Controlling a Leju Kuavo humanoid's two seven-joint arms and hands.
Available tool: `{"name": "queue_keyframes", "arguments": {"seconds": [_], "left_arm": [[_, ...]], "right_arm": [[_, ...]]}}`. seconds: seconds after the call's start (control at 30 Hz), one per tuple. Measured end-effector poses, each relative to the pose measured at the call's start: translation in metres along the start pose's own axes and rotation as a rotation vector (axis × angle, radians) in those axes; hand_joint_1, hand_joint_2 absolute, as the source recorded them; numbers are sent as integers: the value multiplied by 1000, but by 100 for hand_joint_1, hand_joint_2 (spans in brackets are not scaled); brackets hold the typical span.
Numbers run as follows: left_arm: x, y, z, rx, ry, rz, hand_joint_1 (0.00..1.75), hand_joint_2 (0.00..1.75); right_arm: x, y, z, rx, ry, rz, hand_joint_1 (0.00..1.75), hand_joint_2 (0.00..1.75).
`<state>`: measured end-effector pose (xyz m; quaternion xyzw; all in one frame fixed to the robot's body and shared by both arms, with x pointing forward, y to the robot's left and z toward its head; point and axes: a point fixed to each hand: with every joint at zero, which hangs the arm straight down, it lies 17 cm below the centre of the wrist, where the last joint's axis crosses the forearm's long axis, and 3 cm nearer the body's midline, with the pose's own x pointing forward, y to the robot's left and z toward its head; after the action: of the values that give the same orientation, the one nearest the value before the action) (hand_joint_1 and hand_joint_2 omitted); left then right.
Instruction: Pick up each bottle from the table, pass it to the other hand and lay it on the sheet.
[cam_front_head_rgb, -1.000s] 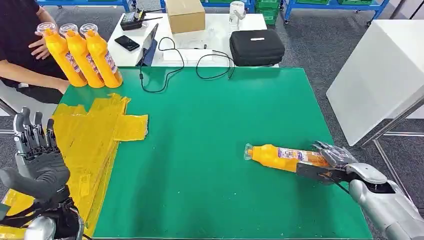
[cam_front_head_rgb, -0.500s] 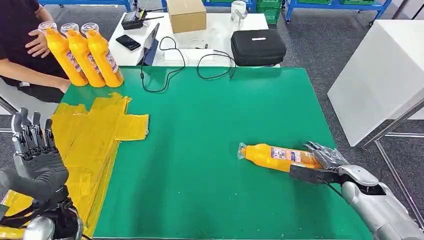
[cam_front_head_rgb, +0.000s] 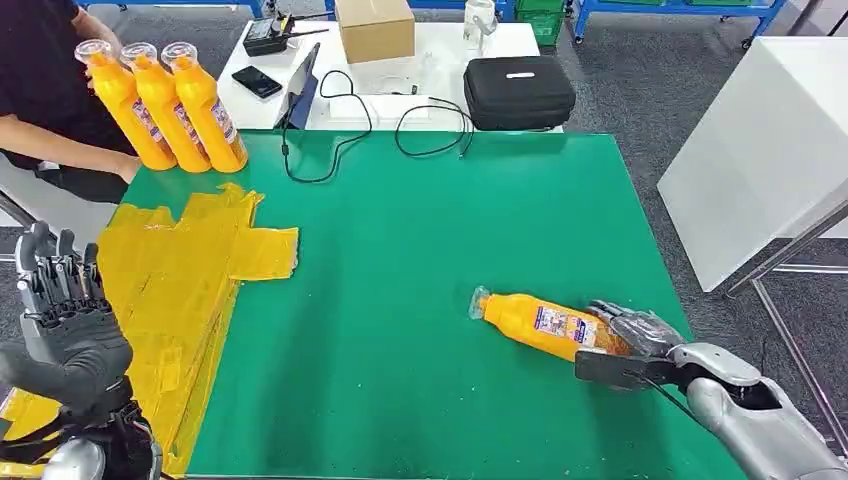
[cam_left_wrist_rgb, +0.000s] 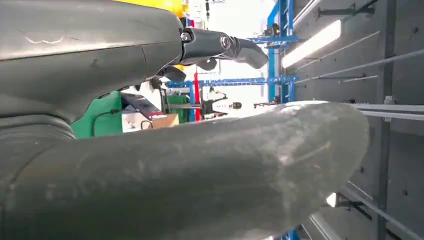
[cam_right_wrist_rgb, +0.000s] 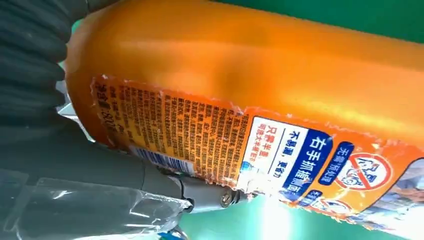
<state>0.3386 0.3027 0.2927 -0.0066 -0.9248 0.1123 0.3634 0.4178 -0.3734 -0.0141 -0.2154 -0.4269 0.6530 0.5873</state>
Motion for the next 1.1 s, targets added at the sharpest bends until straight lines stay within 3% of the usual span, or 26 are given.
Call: {"name": "queue_keyframes", "arguments": {"seconds": [0.5, 0.53, 0.57, 1.1], "left_arm": [[2, 3, 0, 8, -7, -3, 0, 0], [2, 3, 0, 8, -7, -3, 0, 0], [3, 3, 0, 9, -7, -2, 0, 0], [4, 4, 0, 12, -9, 9, 0, 0]], "right_arm": [[-10, 8, 15, 27, 31, 16, 0, 175], [-11, 8, 15, 27, 33, 18, 72, 175], [-11, 8, 15, 30, 36, 24, 175, 175], [-15, 22, 2, 33, 77, 32, 175, 175]]}}
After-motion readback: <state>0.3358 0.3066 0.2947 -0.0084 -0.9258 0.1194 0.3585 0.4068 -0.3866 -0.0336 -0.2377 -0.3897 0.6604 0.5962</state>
